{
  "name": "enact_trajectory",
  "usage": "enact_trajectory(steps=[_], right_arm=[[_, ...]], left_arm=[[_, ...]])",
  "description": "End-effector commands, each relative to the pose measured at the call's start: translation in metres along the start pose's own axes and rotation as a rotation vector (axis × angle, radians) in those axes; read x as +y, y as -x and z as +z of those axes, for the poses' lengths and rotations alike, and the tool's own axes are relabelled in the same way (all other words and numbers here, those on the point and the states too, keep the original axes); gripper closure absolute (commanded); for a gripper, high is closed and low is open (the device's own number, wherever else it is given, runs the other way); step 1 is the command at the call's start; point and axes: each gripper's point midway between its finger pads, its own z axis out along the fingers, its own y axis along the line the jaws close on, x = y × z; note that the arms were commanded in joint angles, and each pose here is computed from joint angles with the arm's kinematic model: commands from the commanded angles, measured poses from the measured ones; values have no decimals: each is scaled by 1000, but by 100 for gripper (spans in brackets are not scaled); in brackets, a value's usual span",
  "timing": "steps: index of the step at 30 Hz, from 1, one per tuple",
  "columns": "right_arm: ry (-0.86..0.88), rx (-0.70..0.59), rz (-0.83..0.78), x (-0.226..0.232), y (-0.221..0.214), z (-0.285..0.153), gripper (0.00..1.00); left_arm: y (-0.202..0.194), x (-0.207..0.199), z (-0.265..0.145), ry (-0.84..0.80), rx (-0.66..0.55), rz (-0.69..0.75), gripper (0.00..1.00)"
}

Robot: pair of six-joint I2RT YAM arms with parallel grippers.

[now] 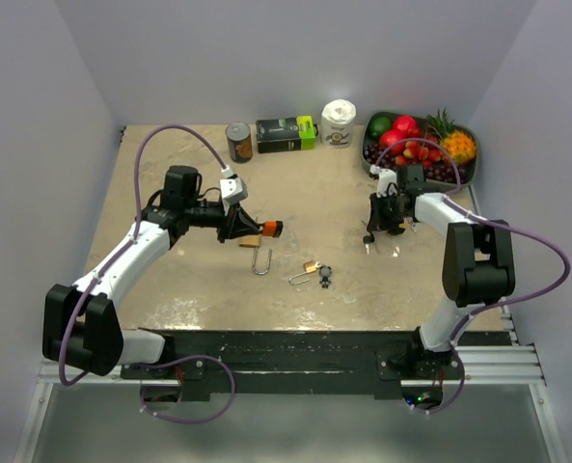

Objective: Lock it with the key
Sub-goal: Place the key at the center of the board.

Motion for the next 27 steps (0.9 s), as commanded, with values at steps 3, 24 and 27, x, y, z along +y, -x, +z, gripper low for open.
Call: enact_trajectory(steps=[3, 24, 27], right_arm=[[-52, -81, -12, -20, 40, -1, 100], [-20, -221, -118, -8, 79, -25, 43], [76, -343, -191, 24, 104, -54, 32]], left_arm=[[16, 0, -4, 5, -45, 73, 100], [9, 5, 1, 6, -30, 20, 100], [14, 6, 4, -2, -47, -28, 100]])
